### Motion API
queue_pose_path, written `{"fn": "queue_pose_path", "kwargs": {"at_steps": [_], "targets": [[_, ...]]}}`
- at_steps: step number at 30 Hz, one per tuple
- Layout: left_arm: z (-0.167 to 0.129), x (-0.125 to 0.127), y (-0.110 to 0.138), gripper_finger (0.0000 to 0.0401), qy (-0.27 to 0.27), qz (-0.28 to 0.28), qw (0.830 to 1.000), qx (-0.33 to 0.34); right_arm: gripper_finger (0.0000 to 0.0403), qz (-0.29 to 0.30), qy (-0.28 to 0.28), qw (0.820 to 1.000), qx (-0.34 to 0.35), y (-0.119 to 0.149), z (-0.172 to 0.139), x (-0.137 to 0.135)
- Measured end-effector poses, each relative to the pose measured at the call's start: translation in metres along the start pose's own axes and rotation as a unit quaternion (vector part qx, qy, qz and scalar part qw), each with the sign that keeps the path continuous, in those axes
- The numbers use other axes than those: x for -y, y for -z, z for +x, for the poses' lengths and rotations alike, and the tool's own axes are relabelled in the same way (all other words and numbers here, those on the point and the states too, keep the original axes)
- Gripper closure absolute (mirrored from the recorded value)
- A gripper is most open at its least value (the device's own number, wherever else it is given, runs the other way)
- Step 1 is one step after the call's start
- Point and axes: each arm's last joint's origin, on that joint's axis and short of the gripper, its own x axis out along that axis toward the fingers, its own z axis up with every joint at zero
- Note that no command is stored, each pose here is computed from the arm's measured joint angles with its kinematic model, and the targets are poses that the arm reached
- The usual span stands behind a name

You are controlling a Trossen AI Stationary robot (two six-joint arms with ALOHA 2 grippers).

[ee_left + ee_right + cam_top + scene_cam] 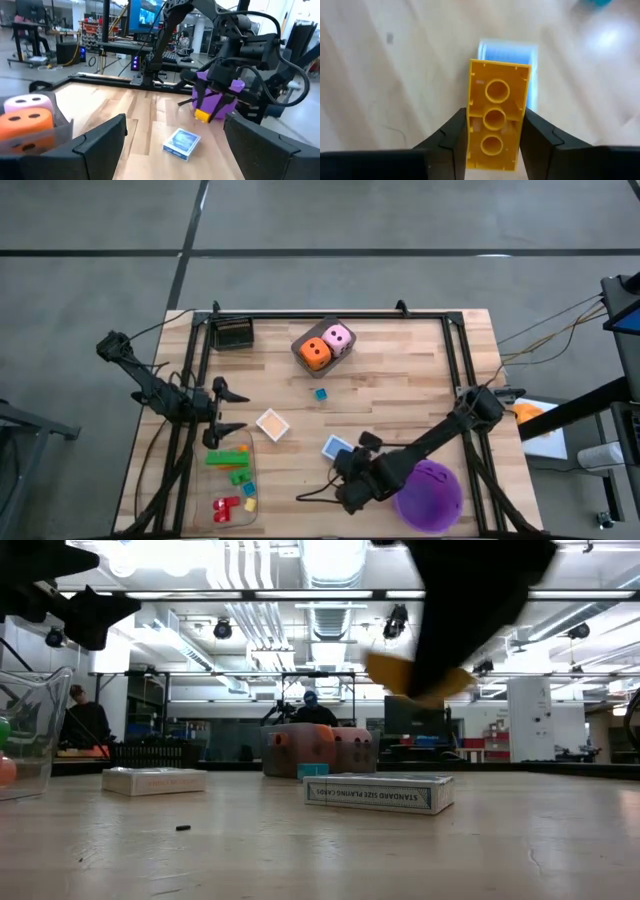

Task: Pick & Place Toys
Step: Put the yellow game piece into the transparent bin

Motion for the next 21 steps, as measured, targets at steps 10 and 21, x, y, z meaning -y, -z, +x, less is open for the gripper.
{"fn": "queue_pose_path", "kwargs": {"at_steps": [10, 21], "targets": [[0.001, 0.001, -0.002, 0.0064, 0.002, -0.079, 0.997, 0.008, 0.0275, -0.095, 0.114, 0.980, 0.129, -0.039, 0.009, 0.008], [0.014, 0.004, -0.001, 0.0064, -0.022, -0.115, 0.993, 0.013, 0.0275, -0.178, 0.218, 0.945, 0.165, -0.078, 0.039, 0.017]]}}
